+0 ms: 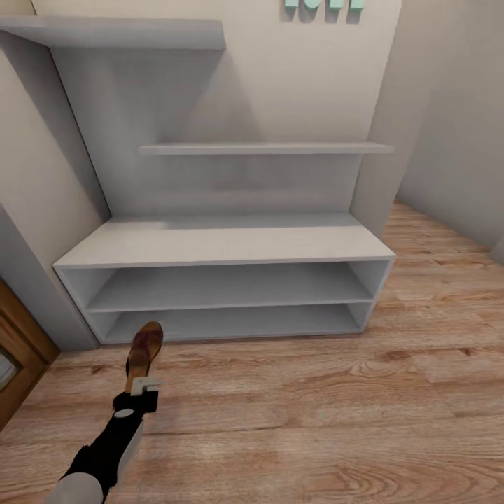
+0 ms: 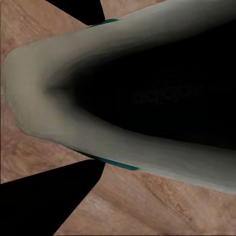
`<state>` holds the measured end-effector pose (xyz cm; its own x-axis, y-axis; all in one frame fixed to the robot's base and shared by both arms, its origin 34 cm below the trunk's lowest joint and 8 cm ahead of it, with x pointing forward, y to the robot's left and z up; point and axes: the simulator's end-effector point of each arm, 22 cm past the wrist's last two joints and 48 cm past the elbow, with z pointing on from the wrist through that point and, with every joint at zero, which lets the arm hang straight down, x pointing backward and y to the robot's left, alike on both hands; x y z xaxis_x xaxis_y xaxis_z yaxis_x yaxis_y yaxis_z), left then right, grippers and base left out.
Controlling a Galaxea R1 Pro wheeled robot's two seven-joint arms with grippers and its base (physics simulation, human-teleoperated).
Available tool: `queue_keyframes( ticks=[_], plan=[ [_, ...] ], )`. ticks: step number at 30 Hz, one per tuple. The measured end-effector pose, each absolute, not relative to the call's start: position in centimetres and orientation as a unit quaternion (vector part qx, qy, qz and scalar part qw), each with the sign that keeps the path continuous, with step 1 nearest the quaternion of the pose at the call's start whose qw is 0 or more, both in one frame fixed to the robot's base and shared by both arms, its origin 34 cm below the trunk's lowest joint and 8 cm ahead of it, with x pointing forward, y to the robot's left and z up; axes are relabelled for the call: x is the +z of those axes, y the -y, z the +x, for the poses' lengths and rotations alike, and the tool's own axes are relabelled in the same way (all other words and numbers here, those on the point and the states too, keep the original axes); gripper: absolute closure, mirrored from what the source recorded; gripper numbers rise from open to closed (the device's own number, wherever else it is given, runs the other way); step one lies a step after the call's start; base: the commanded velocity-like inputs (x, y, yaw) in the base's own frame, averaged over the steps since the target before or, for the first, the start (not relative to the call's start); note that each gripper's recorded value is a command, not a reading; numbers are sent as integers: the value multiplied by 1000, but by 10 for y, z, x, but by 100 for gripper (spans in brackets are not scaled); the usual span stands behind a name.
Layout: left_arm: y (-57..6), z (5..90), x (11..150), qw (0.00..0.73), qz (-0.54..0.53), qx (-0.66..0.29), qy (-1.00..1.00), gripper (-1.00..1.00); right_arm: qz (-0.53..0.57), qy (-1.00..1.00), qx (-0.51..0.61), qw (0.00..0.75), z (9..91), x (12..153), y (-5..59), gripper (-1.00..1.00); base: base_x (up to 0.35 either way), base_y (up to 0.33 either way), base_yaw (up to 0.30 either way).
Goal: Pick up the two gym shoes and the two sandals from the corridor floor and place them onto the hallstand (shoe rack) in the corridor, making sure they are on the rack and not on the floor. Arrange them so the two gym shoes are next to each other and the two sandals are next to each other.
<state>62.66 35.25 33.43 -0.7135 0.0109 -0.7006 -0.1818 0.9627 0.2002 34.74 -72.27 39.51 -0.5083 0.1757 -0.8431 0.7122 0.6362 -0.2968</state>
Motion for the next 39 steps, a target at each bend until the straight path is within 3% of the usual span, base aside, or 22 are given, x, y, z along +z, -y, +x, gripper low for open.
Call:
queue_keyframes(
  ticks=[5,12,22,39],
  plan=[
    [-355,668,365,373,-49,130,-917,100,343,-780,-339,398,312,407,754,100,0,0,0],
    [-370,706,399,375,-45,145,-915,100,329,-795,-289,419,327,403,743,100,0,0,0],
    [-400,723,424,352,-50,166,-920,100,303,-785,-289,456,355,434,747,100,0,0,0],
    [-402,717,403,345,-49,168,-922,100,300,-786,-292,455,352,420,748,100,0,0,0]
  ],
)
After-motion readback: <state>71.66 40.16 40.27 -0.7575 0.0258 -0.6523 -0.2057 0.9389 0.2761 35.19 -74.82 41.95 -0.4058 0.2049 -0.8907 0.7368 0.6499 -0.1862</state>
